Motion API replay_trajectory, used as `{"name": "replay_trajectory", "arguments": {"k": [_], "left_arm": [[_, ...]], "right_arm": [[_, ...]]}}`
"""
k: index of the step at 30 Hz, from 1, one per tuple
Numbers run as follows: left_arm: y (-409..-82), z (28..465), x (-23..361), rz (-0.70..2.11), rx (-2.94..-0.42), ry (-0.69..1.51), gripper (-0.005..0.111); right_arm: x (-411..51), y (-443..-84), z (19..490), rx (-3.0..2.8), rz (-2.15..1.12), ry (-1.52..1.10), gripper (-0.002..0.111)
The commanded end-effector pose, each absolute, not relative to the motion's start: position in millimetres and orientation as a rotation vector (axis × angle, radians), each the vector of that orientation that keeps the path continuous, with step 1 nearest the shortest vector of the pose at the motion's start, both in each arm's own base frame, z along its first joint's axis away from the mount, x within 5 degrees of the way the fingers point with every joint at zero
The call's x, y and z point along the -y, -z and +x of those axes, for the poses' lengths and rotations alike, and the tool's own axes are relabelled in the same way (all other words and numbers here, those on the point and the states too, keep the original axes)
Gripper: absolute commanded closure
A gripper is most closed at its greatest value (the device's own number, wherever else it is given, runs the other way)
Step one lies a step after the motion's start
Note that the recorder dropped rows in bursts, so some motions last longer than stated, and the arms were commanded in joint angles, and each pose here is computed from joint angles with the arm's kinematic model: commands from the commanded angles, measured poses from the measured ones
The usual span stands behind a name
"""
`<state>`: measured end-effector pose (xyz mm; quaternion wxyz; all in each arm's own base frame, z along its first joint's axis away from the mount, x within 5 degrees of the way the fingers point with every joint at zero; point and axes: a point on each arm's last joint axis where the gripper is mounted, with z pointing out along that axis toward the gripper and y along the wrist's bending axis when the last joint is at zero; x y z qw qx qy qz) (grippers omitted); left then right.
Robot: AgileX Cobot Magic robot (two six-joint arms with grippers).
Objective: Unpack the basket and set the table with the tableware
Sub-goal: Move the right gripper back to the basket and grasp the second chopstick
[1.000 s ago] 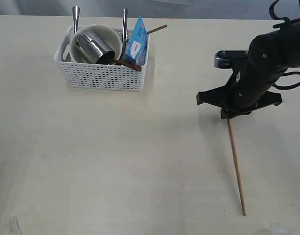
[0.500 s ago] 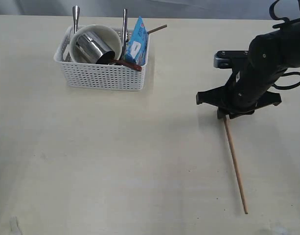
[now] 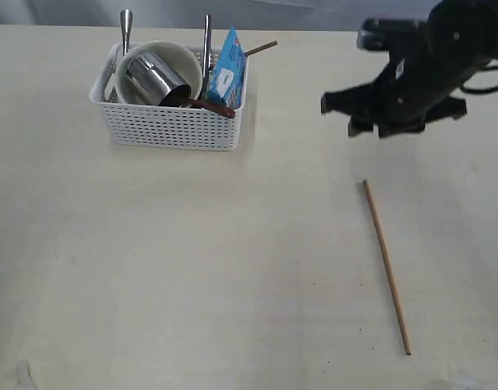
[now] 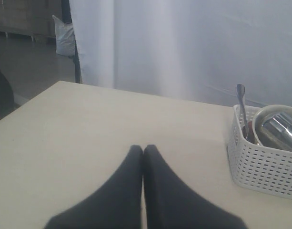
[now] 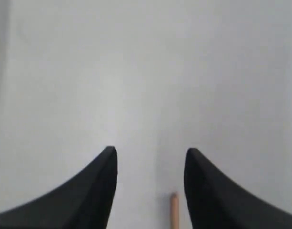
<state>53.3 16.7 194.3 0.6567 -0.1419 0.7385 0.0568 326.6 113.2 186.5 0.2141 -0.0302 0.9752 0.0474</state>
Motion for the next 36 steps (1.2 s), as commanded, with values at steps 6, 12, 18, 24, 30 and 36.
{"name": "replay_trajectory", "arguments": {"k": [6, 12, 18, 24, 30, 36], "left_arm": [[-193.5, 53.1, -16.9, -0.325, -1.670, -0.131, 0.107], [-193.5, 53.1, -16.9, -0.325, -1.670, -0.131, 0.107], [-193.5, 53.1, -16.9, -0.325, -1.670, -0.131, 0.107], [-193.5, 53.1, -16.9, -0.325, -1.670, -0.131, 0.107], [-193.5, 53.1, -16.9, -0.325, -1.670, -0.131, 0.107], [-193.5, 53.1, -16.9, -0.325, -1.670, -0.131, 0.107]], "right_arm": [[-138.0, -246.3, 366.8, -2.317, 0.109, -0.491, 0.045], [-160.1, -231.9, 380.0, -2.178, 0.199, -0.583, 0.043], [-192.1, -204.7, 385.3, -2.082, 0.252, -0.644, 0.043], [-204.8, -178.6, 390.0, -2.037, 0.354, -0.696, 0.043], [-207.1, -162.6, 395.4, -1.977, 0.438, -0.732, 0.043], [-207.1, -151.3, 398.2, -1.957, 0.490, -0.752, 0.043]]}}
